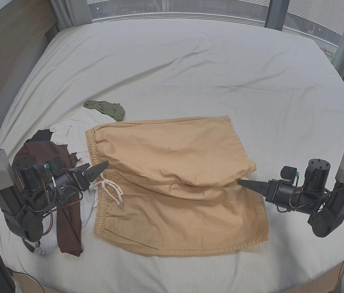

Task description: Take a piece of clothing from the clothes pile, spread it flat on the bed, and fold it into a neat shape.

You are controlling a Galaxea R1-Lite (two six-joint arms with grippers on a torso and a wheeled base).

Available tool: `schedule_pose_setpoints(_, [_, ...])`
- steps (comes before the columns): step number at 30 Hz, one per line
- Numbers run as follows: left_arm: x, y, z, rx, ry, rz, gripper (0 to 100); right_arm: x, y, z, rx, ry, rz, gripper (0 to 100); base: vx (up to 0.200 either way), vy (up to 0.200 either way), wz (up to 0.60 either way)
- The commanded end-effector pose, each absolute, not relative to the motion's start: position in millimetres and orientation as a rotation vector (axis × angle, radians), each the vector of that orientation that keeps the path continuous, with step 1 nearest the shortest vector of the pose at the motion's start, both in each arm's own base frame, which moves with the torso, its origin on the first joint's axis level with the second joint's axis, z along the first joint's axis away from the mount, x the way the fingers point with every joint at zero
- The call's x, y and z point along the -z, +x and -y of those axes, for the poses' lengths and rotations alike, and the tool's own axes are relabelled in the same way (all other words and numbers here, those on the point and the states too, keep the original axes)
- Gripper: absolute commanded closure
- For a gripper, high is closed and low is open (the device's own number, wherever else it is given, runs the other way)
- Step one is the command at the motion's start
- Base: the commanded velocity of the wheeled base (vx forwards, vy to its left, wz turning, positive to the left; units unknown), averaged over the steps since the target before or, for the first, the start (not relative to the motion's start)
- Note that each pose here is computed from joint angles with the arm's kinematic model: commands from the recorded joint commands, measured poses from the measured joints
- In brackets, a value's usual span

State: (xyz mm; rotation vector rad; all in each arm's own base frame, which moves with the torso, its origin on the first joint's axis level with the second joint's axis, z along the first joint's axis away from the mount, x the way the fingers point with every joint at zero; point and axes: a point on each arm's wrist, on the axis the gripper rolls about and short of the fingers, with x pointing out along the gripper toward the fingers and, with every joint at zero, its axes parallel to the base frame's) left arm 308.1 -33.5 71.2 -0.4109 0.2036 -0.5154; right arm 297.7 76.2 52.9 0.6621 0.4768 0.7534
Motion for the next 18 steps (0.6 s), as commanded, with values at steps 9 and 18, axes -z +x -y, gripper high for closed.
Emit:
schedule_pose_setpoints(9, [-69.5, 310.3, 33.0, 0.513, -0.411, -0.205, 0, -32.3, 316.0, -56.6, -0.671, 0.702, -0.485, 0, 0.000, 0.000, 0.00])
schedule_pose_setpoints(18, [-70.0, 310.2, 32.5, 0.512, -0.409, -0.202, 0, -18.6, 325.2, -51.7, -0.646, 0.711, -0.499, 0, 0.000, 0.000, 0.00])
